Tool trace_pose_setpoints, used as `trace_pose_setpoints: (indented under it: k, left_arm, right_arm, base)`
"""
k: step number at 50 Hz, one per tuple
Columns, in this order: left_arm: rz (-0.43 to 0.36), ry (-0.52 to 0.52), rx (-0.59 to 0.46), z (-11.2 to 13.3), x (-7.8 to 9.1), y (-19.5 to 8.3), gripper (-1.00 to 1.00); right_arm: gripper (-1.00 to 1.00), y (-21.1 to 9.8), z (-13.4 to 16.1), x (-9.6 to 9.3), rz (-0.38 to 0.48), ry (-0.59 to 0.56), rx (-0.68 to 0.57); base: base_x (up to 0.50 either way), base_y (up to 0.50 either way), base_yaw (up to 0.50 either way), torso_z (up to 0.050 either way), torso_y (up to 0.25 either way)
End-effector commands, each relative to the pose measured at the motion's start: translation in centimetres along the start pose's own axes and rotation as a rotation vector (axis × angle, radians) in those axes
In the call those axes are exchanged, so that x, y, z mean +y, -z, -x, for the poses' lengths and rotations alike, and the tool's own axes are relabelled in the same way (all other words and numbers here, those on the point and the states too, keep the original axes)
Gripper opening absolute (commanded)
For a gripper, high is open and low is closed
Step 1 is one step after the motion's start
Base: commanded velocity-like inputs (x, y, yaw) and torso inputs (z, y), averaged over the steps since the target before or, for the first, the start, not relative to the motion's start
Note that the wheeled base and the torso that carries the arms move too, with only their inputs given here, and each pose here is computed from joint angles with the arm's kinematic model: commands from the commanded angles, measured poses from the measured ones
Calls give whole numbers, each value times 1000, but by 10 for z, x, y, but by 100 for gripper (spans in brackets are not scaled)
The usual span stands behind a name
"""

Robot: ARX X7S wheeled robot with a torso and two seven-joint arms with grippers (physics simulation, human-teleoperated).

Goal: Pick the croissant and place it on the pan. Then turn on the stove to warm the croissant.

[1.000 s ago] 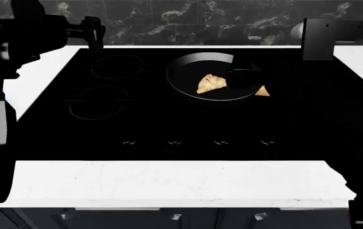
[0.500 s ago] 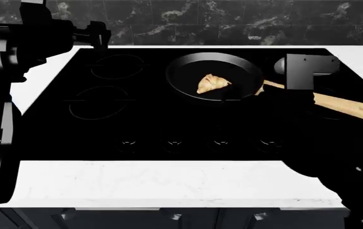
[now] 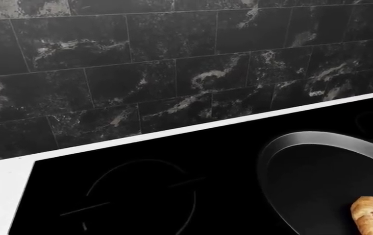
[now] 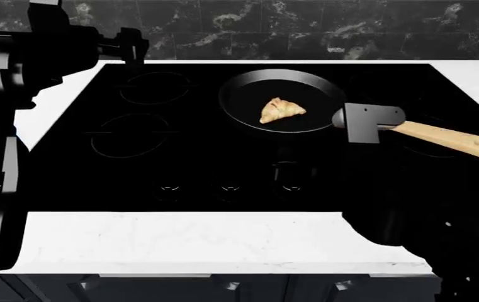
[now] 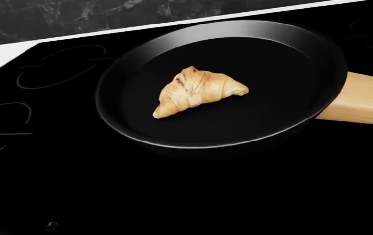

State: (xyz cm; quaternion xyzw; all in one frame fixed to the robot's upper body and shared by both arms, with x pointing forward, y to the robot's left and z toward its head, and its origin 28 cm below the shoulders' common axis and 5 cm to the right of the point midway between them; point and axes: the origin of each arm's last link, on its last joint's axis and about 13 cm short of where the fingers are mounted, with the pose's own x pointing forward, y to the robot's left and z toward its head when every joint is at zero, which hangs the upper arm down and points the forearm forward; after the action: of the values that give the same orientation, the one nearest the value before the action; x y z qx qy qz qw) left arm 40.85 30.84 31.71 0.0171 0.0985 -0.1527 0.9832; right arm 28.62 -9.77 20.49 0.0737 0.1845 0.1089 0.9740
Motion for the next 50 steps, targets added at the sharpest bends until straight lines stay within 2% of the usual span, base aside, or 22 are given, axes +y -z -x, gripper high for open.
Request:
trace_pose_setpoints:
  k: [1, 17, 22, 28, 34, 50]
  left_arm:
    - [2, 9, 3, 0, -1, 1, 100]
    - [6, 30, -1, -1, -3, -1, 100]
    - [8, 35, -6, 1, -3, -2, 100]
    - [6, 38, -4, 1, -4, -2, 100]
    - [6, 40, 1, 0, -4, -1, 100]
    - [6, 61, 6, -2, -7, 0, 100]
  right_arm:
    - [100, 7, 6, 6, 3, 5, 88]
    - [100, 4, 30, 17, 61, 27, 143]
    - [100, 5, 40, 22, 105, 43, 178]
    - [100, 6, 41, 19, 110, 68, 174]
    - [100, 12, 36, 18, 127, 90, 231]
    - [100, 9, 62, 23, 122, 80, 144]
  base:
    - [0, 0, 0, 0, 0]
    - [0, 0, 0, 0, 0]
    - [0, 0, 0, 0, 0]
    - [0, 0, 0, 0, 0]
    - [0, 0, 0, 0, 0]
    - [0, 0, 0, 0, 0]
